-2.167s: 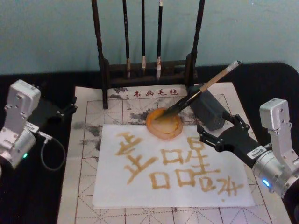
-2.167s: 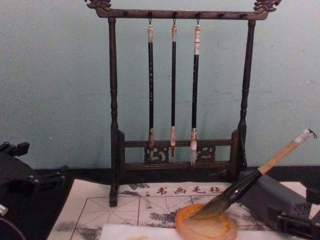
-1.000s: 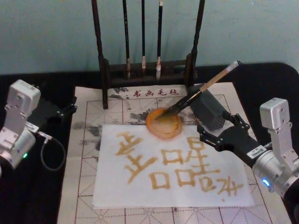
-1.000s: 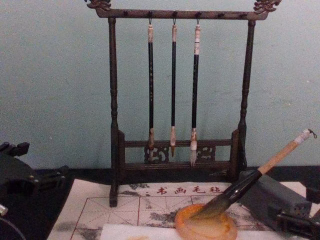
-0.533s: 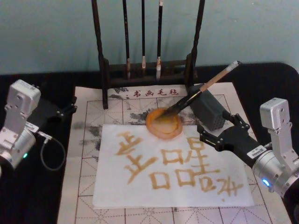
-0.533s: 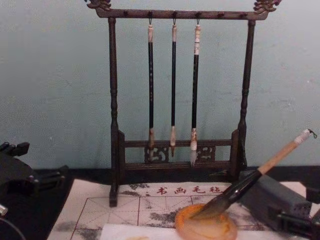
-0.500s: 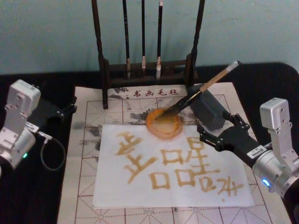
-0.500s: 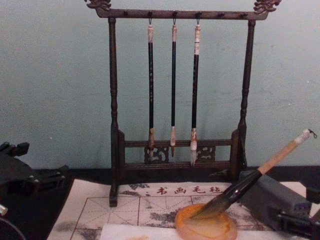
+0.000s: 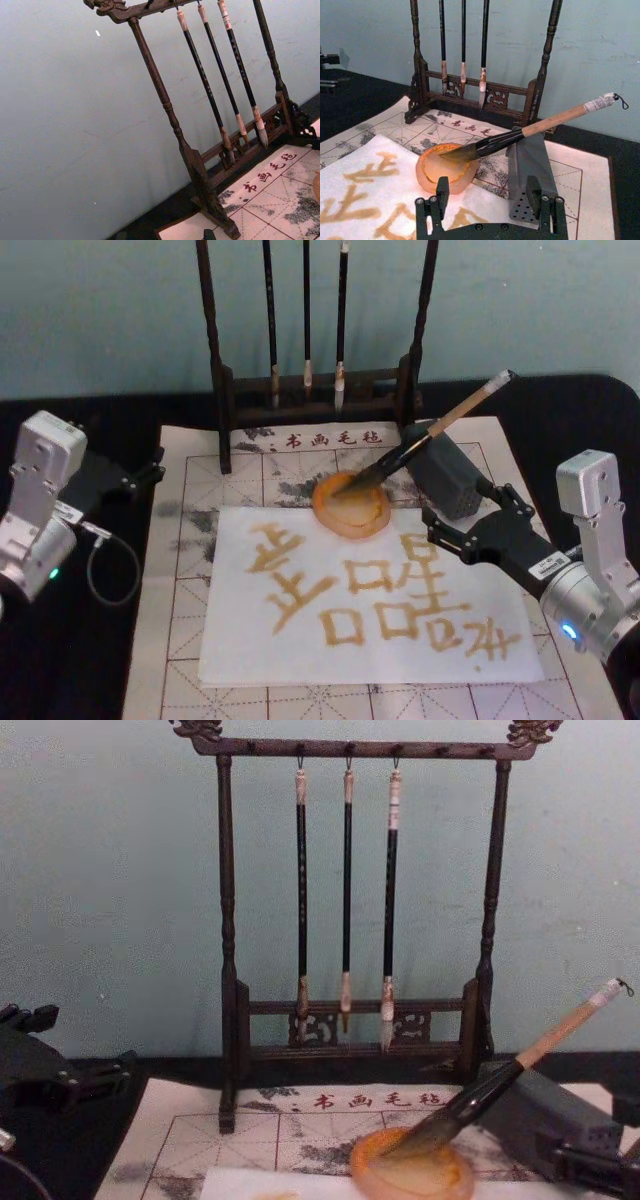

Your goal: Pick up the brush from the inkstone, write on the paper, then place the brush back to its original position.

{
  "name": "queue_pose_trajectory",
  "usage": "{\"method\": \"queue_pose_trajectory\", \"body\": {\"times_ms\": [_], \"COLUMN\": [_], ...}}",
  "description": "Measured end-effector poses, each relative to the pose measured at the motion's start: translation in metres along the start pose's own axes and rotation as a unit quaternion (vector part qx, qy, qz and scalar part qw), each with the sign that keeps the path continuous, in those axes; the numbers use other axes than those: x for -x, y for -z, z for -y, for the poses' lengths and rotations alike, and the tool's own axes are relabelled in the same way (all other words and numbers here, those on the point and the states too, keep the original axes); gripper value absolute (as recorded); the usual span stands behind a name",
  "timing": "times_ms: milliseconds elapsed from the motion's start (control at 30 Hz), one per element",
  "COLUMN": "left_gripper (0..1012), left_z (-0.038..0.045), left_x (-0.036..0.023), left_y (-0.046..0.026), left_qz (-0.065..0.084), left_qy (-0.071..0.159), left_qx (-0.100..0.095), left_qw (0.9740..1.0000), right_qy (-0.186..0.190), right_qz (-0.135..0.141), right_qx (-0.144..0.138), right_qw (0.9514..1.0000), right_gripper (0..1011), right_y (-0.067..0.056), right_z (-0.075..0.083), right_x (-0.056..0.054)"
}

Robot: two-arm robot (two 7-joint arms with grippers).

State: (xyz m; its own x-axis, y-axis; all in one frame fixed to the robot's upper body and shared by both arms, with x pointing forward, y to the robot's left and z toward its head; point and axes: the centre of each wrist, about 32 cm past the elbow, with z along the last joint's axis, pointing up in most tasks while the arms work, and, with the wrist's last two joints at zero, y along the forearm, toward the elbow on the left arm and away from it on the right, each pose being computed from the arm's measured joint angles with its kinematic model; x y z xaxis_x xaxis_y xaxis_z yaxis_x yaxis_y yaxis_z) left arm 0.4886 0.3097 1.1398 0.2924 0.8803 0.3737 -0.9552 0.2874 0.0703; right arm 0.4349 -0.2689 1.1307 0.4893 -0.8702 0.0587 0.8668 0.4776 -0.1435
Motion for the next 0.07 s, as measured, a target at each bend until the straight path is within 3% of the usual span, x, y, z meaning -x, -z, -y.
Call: {"method": "queue_pose_trajectory", "body": {"times_ms": [67], "left_gripper": [1001], "left_z": [0.0000], "left_x": [0.0000], "left_y": [0.0000], "left_qz": [0.000], "left_qy": [0.000], "left_qx": [0.000], "left_qw": [1.0000], "right_qy": [0.000], "right_qz": [0.000], "right_qx": [0.000], "right_qw": [1.0000], "right_gripper": [1003], "right_y": [0.0000], "right_z": [0.0000], "right_x": [0.0000]}}
